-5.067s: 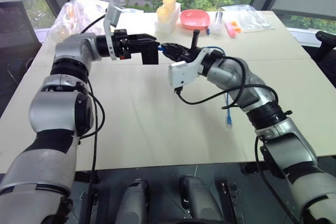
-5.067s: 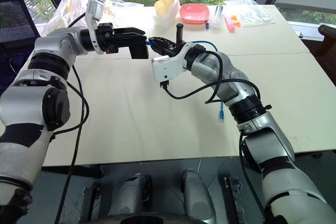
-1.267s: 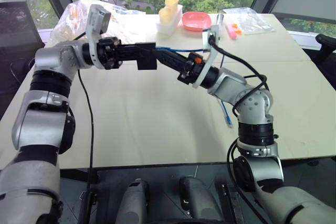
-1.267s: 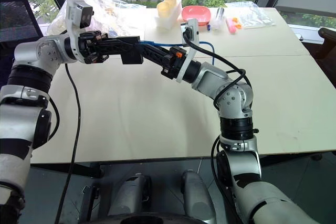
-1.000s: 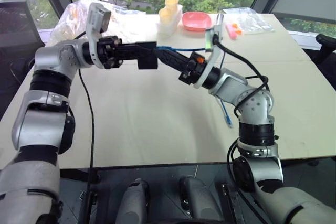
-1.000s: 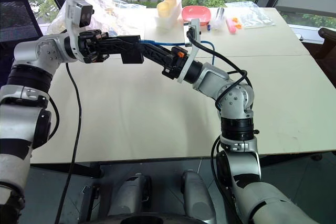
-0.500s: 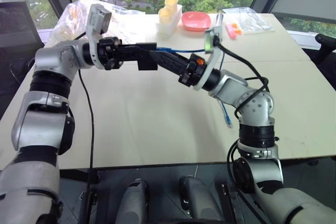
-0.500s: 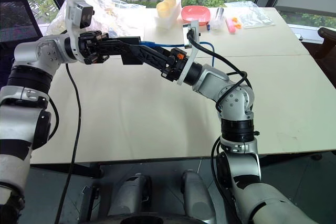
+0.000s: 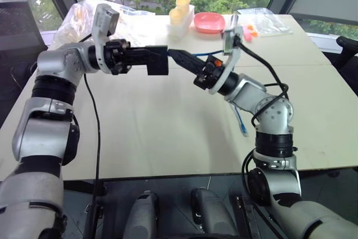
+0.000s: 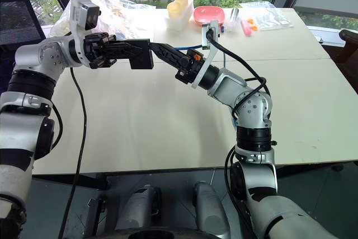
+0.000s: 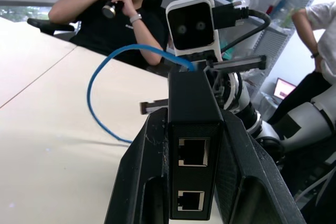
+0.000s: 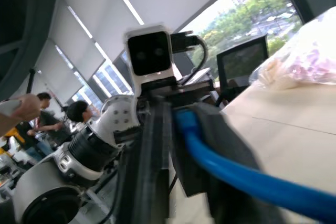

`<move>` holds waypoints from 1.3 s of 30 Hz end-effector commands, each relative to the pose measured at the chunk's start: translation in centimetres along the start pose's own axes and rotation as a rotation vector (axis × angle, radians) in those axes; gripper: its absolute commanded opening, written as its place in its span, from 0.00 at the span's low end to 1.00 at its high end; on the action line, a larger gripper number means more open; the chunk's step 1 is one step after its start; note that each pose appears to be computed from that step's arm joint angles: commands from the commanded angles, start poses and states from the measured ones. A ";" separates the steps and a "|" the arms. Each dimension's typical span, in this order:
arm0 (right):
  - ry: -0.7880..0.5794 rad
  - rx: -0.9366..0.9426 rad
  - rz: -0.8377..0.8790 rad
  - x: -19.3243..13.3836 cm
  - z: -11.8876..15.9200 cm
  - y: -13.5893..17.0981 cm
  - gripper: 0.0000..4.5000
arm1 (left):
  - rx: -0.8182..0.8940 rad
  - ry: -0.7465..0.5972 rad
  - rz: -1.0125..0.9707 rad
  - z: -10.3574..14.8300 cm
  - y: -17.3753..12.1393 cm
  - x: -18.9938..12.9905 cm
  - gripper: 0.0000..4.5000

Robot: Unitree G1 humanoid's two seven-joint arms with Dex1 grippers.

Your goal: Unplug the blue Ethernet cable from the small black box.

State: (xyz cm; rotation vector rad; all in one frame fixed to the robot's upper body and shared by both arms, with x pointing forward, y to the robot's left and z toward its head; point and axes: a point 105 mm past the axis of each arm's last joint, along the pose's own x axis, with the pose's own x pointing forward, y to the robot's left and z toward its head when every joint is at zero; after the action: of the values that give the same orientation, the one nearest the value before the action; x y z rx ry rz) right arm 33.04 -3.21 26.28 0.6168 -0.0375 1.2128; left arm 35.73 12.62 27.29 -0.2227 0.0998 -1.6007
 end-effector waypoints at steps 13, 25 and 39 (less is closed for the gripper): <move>0.043 -0.036 0.081 0.0 -0.6 1.2 0.45 | 0.038 -0.005 0.000 0.9 -0.3 -0.3 0.12; -0.002 -0.012 0.049 0.0 0.1 0.5 0.45 | 0.029 -0.001 0.001 0.7 -0.3 -0.3 0.12; -0.022 -0.009 0.059 0.2 0.2 0.6 0.01 | 0.022 0.009 -0.003 0.2 -0.3 -0.2 0.12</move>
State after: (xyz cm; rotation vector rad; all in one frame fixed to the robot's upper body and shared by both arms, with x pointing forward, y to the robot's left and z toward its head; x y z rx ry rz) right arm 33.11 -3.03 25.07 0.6211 -0.0044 1.2292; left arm 35.80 12.87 26.85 -0.2224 0.1168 -1.5882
